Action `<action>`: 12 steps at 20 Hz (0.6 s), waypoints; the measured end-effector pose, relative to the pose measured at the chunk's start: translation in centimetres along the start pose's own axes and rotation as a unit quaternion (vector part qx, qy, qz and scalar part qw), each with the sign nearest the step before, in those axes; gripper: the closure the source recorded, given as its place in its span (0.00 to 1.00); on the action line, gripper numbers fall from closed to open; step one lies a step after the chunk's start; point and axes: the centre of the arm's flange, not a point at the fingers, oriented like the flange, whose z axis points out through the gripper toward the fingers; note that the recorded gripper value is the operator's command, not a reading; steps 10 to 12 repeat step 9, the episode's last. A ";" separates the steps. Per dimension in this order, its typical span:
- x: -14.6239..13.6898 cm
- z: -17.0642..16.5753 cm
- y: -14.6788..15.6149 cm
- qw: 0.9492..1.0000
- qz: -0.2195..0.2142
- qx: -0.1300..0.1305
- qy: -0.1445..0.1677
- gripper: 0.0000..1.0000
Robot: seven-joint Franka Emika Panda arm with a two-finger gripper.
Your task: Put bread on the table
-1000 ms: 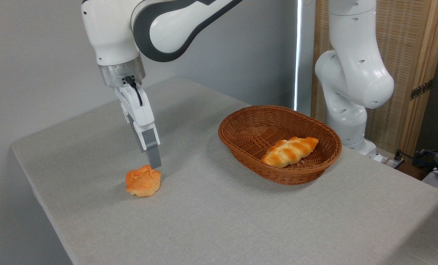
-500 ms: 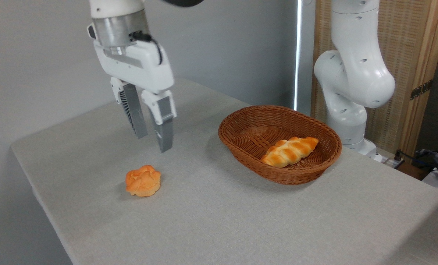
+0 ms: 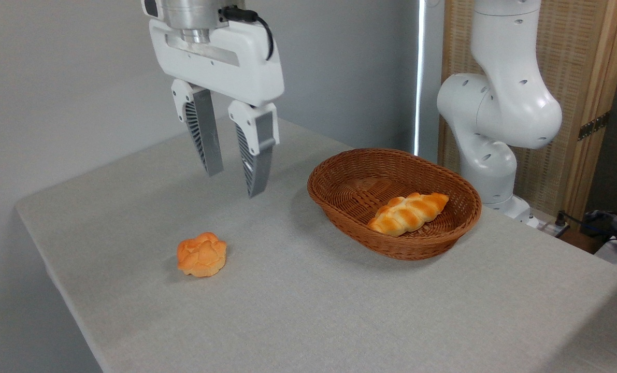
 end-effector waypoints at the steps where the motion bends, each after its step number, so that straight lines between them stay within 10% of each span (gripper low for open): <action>1: 0.5 0.2 0.7 1.000 0.008 -0.002 -0.001 0.00; 12: 0.6 0.9 0.6 1.000 0.009 -0.006 -0.007 0.00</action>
